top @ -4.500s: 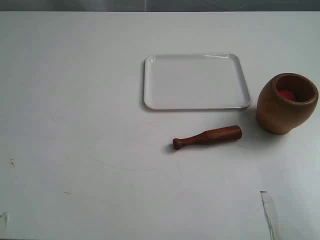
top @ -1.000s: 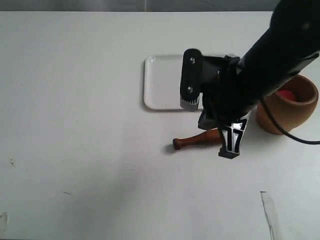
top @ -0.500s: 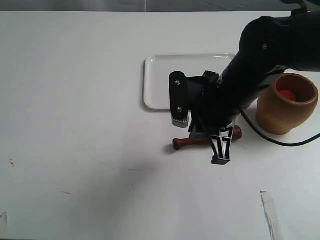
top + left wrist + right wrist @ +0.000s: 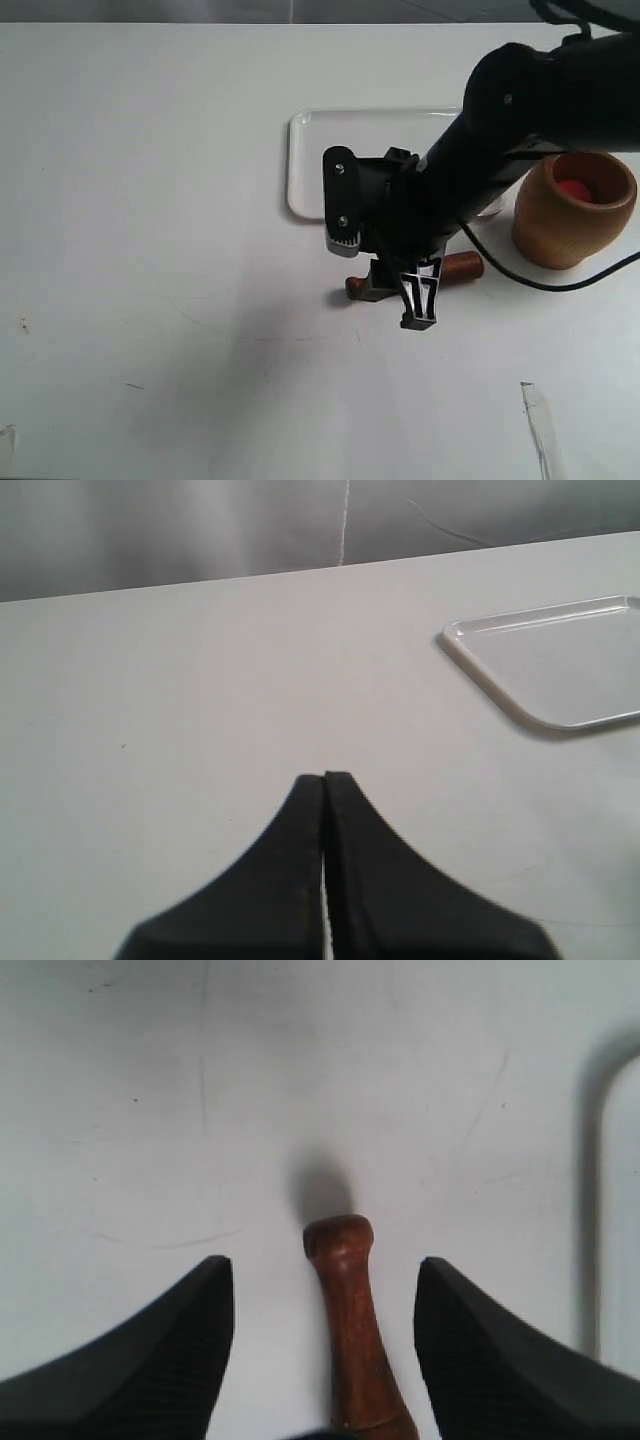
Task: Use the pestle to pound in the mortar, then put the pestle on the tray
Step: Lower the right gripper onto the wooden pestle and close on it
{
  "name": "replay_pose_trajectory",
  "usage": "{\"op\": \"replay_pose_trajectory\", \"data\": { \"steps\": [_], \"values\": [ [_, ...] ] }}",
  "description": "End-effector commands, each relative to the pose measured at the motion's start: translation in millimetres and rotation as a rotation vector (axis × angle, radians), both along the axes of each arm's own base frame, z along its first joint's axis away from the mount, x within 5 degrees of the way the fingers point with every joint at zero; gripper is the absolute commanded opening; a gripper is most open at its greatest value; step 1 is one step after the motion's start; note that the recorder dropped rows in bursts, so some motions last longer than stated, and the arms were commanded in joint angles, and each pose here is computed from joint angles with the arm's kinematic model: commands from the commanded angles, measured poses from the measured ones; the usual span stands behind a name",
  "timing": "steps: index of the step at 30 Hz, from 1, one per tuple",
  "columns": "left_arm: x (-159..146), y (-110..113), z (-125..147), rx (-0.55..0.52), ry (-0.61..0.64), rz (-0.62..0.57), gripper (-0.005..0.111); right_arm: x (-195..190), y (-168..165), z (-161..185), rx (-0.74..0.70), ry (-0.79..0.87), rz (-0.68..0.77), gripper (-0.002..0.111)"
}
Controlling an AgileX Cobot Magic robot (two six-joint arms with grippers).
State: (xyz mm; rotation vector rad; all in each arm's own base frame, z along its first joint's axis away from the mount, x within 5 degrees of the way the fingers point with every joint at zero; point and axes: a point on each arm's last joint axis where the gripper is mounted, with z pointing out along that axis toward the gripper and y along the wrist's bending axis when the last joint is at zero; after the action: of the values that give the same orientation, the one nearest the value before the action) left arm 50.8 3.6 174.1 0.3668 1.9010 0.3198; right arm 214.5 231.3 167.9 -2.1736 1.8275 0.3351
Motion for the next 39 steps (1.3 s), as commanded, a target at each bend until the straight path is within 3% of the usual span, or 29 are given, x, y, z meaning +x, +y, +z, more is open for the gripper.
{"op": "replay_pose_trajectory", "data": {
  "steps": [1,23,32,39],
  "values": [
    [0.1,-0.7,0.1,-0.015,-0.004,-0.006,0.000,7.1,5.0,-13.3,-0.001,-0.017,-0.021,0.051],
    [0.1,-0.7,0.1,-0.015,-0.004,-0.006,0.000,14.6,3.8,-44.6,-0.091,-0.025,-0.012,0.051],
    [0.1,-0.7,0.1,-0.015,-0.004,-0.006,0.000,14.2,0.2,-45.6,-0.133,-0.025,0.000,0.037],
    [0.1,-0.7,0.1,-0.015,-0.004,-0.006,0.000,13.3,-0.9,-45.9,-0.145,-0.013,-0.008,0.036]
  ]
}}
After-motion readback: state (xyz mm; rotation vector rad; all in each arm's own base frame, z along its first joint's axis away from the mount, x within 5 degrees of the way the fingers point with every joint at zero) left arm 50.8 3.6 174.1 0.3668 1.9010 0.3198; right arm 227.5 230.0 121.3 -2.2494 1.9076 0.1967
